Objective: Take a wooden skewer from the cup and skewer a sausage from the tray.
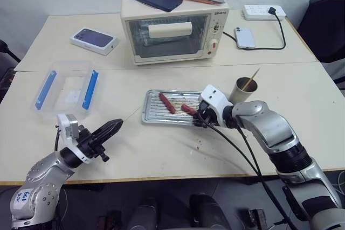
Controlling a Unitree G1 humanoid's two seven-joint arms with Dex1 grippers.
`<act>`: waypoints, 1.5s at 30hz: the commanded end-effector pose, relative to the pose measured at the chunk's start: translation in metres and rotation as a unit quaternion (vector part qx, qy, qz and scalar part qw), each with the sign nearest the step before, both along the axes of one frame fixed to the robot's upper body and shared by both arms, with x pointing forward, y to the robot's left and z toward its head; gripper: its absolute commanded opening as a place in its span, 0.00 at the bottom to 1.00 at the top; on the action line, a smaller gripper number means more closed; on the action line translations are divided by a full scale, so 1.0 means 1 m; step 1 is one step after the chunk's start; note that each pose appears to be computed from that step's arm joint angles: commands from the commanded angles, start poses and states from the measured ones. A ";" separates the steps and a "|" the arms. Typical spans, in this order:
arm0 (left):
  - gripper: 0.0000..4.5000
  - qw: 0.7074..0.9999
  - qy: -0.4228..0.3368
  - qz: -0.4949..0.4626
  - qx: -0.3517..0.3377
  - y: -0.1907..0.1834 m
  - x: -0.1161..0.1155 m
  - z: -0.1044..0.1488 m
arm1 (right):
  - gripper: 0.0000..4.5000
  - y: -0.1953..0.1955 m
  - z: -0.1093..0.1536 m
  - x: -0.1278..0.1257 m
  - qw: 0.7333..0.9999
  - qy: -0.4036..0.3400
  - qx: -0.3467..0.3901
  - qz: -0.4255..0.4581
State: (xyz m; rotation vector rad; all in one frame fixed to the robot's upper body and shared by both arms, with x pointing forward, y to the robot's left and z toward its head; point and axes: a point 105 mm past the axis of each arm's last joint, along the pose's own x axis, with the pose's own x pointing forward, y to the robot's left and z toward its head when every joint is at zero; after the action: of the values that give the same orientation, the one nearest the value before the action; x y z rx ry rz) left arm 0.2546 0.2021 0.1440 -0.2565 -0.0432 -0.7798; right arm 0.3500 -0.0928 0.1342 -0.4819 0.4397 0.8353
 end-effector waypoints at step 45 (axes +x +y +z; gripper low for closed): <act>0.00 0.943 -0.040 -0.295 0.149 -0.063 -0.020 0.031 | 0.09 -0.002 0.063 -0.077 0.902 -0.103 -0.039 0.418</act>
State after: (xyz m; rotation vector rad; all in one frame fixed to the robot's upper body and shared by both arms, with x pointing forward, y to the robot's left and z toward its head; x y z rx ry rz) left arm 0.2377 0.1421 0.1714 0.0379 0.1099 -1.3649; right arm 0.2783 -0.0998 0.1862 -0.8267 0.1090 1.5707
